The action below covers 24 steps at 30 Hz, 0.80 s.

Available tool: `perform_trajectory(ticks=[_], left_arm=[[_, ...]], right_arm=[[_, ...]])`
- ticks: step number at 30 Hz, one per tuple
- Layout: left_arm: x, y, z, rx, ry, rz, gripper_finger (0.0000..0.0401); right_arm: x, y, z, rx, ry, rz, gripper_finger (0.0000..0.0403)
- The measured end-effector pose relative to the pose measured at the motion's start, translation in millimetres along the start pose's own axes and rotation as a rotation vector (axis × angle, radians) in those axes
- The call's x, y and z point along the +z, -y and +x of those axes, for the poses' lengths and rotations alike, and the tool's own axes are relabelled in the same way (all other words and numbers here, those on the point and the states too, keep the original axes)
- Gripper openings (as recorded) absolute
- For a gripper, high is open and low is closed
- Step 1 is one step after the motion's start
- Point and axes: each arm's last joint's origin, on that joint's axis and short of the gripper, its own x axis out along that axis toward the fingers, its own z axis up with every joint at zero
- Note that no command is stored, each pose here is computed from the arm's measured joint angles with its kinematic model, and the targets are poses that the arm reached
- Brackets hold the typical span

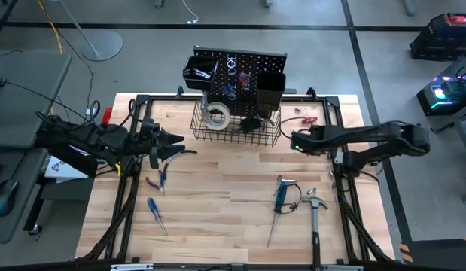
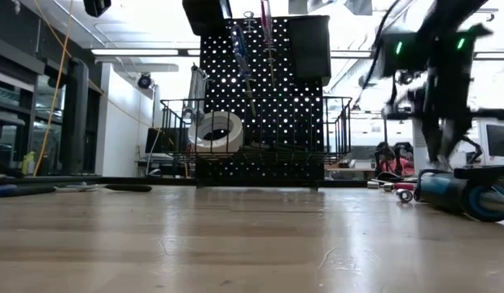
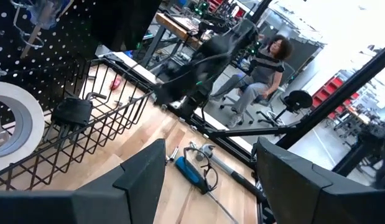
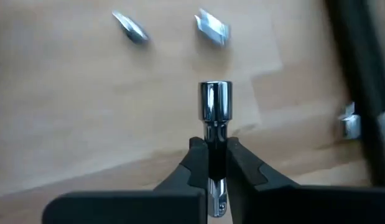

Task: Hang tools onto peg board
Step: Put the extension bar in the left black bin on the pegboard

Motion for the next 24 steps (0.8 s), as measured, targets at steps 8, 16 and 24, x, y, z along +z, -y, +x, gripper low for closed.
perform_trajectory(ticks=[8,16,24], left_arm=[[3,-6,5,0.074,0.033,0.032,0.0232],[11,-25,11,0.217,0.052,0.152,0.0232],[45,-50,-1,0.445,0.198,0.242,0.0232]], right_arm=[[25,-12,-120,0.48,0.406,0.048,0.001],[66,-45,-251,0.811,0.854,-0.156,0.001],[82,-66,-311,0.902,0.984,-0.286,0.001]])
